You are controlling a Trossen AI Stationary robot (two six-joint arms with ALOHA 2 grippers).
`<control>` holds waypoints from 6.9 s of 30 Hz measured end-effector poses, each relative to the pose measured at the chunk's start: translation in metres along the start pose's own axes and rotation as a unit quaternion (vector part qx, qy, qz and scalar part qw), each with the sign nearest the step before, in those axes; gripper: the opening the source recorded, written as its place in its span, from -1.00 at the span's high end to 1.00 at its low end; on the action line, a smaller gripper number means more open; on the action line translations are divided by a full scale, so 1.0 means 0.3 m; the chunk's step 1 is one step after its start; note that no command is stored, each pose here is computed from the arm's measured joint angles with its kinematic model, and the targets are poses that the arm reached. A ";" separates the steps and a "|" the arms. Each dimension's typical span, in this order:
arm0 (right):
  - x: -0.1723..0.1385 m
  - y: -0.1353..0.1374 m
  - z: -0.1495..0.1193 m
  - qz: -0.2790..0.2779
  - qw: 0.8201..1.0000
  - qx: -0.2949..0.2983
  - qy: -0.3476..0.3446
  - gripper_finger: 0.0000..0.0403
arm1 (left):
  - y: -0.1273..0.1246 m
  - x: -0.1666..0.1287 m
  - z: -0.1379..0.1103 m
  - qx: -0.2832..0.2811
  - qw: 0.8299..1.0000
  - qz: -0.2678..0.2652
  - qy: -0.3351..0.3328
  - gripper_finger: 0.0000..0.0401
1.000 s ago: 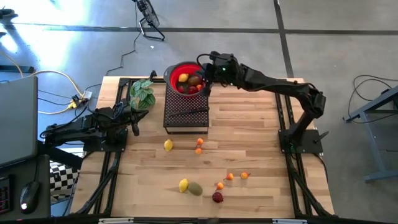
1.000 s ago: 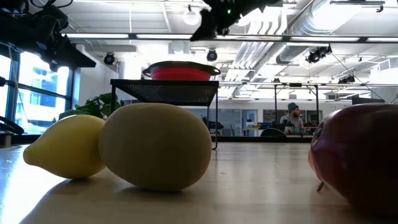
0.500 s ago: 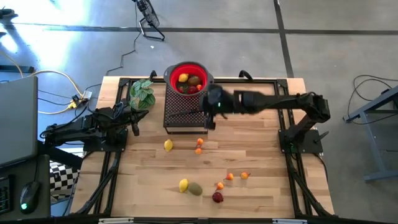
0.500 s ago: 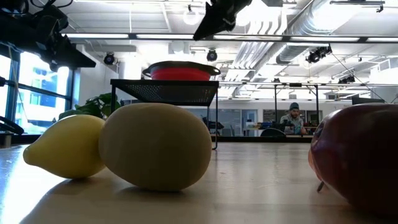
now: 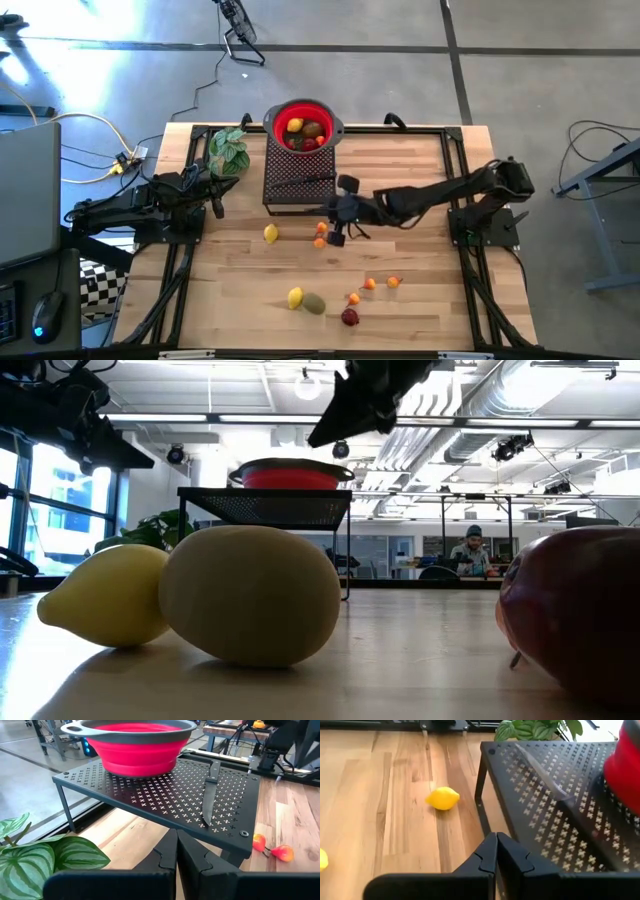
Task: Pick & Place Fruit
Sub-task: Put the top lemon into the red strainer bowl
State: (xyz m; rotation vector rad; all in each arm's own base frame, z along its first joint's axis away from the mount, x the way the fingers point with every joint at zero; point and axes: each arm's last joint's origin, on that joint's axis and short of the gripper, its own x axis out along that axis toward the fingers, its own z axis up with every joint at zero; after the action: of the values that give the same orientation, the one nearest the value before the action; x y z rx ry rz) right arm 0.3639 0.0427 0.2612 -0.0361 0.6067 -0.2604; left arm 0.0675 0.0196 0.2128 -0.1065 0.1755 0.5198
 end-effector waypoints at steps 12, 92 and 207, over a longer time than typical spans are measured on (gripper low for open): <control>-0.046 0.110 -0.088 -0.026 0.998 0.014 0.047 0.98 | 0.000 0.000 0.000 0.000 1.000 0.000 0.000 1.00; -0.441 -0.145 -0.401 0.098 0.969 -0.008 -0.226 0.98 | -0.008 -0.002 0.035 -0.088 0.995 -0.028 -0.048 1.00; -0.442 -0.187 -0.408 0.026 0.977 0.031 -0.210 0.98 | -0.493 0.126 0.218 -0.185 0.938 -0.023 0.292 -0.47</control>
State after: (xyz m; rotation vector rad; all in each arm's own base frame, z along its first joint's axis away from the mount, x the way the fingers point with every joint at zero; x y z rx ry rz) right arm 0.1767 0.0271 0.2410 -0.0140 0.1785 -0.2116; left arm 0.1831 -0.0800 0.2778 -0.6355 0.6543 0.4590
